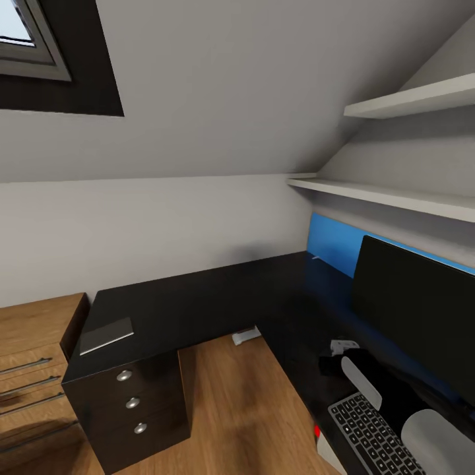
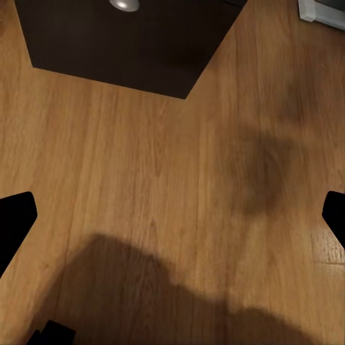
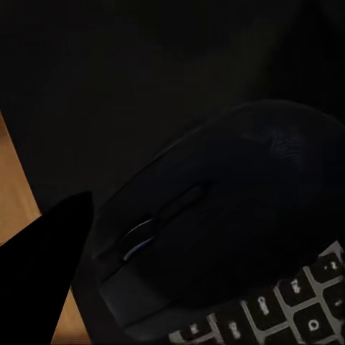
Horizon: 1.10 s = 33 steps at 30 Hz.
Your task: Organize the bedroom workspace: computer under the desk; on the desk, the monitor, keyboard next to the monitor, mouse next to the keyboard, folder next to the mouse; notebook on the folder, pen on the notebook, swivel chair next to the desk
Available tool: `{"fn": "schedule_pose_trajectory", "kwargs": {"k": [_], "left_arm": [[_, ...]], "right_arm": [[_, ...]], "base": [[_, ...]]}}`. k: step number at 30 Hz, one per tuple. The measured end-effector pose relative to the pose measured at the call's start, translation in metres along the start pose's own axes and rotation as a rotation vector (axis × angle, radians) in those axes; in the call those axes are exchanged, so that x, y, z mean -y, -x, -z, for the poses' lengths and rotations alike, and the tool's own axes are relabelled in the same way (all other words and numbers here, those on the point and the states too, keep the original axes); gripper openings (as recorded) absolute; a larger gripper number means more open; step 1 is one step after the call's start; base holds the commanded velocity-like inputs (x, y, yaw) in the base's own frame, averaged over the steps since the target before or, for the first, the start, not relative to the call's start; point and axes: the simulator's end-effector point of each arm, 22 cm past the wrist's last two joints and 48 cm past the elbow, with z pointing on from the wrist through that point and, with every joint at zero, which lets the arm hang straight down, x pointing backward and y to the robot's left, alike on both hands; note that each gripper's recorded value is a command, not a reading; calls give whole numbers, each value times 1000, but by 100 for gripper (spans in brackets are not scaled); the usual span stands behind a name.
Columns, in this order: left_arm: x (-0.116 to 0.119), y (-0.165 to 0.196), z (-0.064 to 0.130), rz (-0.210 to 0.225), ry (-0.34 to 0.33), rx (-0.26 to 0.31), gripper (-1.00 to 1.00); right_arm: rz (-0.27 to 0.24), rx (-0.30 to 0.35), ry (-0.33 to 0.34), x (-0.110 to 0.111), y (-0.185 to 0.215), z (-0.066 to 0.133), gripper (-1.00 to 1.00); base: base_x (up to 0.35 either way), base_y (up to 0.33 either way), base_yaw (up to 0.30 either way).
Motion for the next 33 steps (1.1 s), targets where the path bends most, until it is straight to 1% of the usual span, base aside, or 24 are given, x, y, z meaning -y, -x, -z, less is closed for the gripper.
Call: {"fn": "schedule_pose_trajectory", "kwargs": {"k": [5, 11, 20, 33], "left_arm": [[-1, 1, 0, -2, 0, 1, 100], [-1, 1, 0, -3, 0, 1, 100], [1, 2, -1, 3, 1, 5, 100], [-3, -7, -14, 4, 2, 6, 100]], "right_arm": [[4, -9, -10, 4, -4, -2, -100], [7, -10, -12, 4, -4, -2, -100], [8, -10, -12, 4, -5, -2, -100], [8, -10, -12, 4, -13, -17, -100]], "base": [[3, 0, 0], [105, 0, 0], [19, 0, 0], [1, 0, 0]]}}
